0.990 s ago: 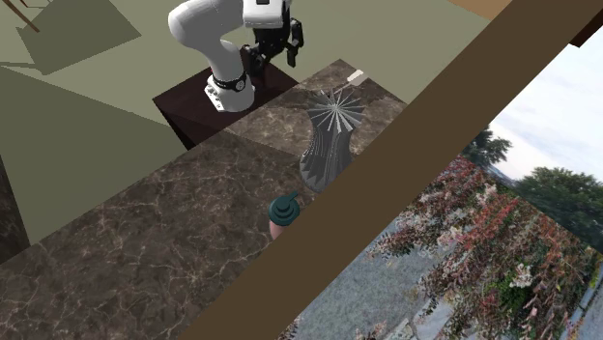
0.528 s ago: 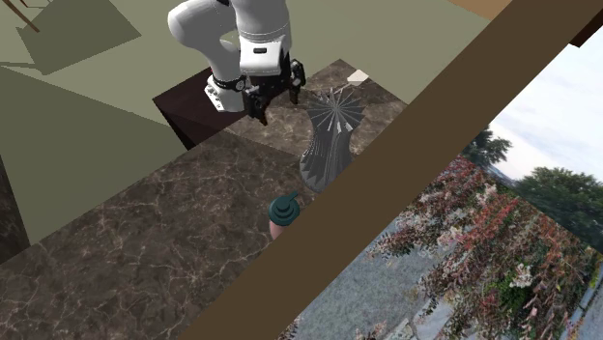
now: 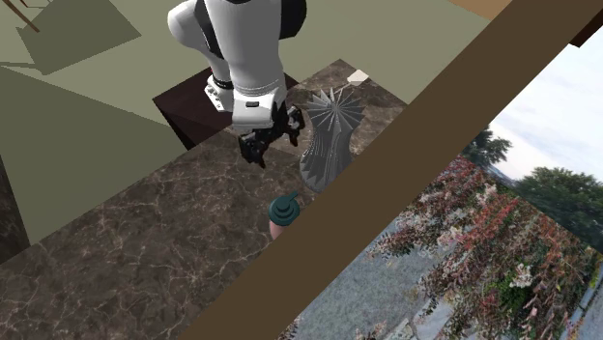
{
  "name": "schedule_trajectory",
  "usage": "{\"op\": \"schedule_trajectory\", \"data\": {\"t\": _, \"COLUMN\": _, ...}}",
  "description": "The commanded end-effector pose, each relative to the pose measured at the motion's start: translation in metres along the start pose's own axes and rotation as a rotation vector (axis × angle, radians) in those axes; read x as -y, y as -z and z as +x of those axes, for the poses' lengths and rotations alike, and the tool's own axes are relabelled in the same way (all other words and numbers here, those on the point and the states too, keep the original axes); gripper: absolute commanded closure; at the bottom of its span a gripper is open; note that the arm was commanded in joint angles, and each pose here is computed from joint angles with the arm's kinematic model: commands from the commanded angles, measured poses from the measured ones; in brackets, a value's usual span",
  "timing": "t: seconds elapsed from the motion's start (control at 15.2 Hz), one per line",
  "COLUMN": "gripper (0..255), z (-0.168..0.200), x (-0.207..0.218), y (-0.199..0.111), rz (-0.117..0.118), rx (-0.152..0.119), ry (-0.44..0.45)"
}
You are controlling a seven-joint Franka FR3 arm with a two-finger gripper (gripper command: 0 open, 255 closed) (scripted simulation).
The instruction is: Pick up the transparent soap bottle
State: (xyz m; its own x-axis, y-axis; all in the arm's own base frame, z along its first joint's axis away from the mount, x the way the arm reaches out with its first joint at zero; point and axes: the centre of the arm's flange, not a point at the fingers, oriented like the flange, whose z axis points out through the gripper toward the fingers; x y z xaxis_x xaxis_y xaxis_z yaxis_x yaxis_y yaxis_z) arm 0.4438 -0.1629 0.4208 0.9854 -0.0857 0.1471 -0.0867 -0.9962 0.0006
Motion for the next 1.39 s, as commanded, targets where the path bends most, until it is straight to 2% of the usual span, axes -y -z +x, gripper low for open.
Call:
{"op": "schedule_trajectory", "data": {"t": 0.0, "gripper": 0, "z": 0.017, "x": -0.018, "y": -0.016, "rz": -0.007, "rx": -0.023, "ry": -0.008}}
{"op": "schedule_trajectory", "data": {"t": 0.4, "gripper": 0, "z": 0.056, "x": -0.061, "y": -0.047, "rz": -0.020, "rx": -0.081, "ry": -0.030}}
{"op": "schedule_trajectory", "data": {"t": 0.99, "gripper": 0, "z": 0.050, "x": -0.061, "y": -0.087, "rz": -0.020, "rx": -0.081, "ry": -0.030}}
{"op": "schedule_trajectory", "data": {"t": 1.06, "gripper": 255, "z": 0.051, "x": -0.060, "y": -0.086, "rz": -0.020, "rx": -0.081, "ry": -0.030}}
{"op": "schedule_trajectory", "data": {"t": 1.32, "gripper": 255, "z": 0.050, "x": -0.060, "y": -0.086, "rz": -0.020, "rx": -0.081, "ry": -0.030}}
